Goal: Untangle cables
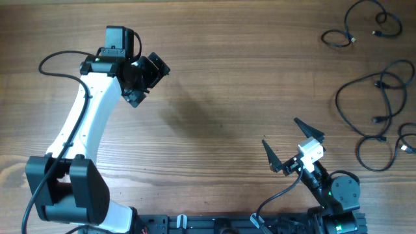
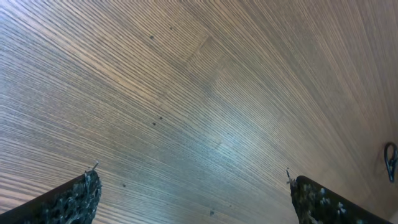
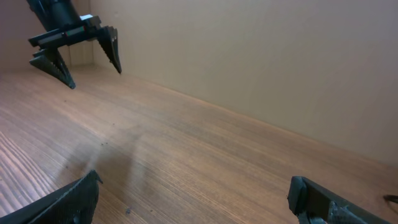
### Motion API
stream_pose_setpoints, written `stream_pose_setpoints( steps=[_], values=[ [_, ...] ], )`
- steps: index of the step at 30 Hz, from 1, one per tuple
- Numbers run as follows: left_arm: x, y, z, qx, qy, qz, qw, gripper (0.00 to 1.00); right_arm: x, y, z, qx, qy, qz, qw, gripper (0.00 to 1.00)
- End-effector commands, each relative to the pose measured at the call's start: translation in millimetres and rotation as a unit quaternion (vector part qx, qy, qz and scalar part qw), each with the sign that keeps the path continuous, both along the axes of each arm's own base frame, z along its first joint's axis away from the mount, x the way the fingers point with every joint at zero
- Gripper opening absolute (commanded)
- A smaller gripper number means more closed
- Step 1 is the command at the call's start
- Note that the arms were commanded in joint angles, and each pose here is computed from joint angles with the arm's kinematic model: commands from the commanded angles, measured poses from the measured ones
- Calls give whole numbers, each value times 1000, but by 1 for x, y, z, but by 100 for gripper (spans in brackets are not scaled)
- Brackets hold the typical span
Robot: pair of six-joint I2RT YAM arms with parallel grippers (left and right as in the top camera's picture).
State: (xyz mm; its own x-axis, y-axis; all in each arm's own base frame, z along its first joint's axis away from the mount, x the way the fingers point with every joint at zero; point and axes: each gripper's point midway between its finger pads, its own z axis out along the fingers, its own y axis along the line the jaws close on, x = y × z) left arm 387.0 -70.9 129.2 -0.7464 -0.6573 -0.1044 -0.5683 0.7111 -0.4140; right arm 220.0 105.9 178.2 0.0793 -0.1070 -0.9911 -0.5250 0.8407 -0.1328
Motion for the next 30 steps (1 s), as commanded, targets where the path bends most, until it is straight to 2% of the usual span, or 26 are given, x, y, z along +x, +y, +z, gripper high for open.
stream_pose_setpoints(
  steps=[1,5,7,8,12,16,23,30],
  values=[
    [2,10,-5,35,-1,2,999,100,-1,0,3,1,-9,-1,1000,100],
    [-1,18,6,57,-14,7,998,100,-1,0,3,1,-9,-1,1000,100],
    [1,18,18,70,-42,-23,996,100,-1,0,3,1,-9,-1,1000,100],
    [5,14,33,83,-80,-61,991,100,-1,0,3,1,-9,-1,1000,100],
    [9,2,95,127,-215,-151,956,100,-1,0,3,1,-9,-1,1000,100],
    [-5,4,123,152,-311,-167,923,100,-1,0,3,1,-9,-1,1000,100],
    [-48,21,110,179,-424,-143,876,100,-1,0,3,1,-9,-1,1000,100],
    [-95,45,85,199,-485,-98,846,100,-1,0,3,1,-9,-1,1000,100]
  ],
)
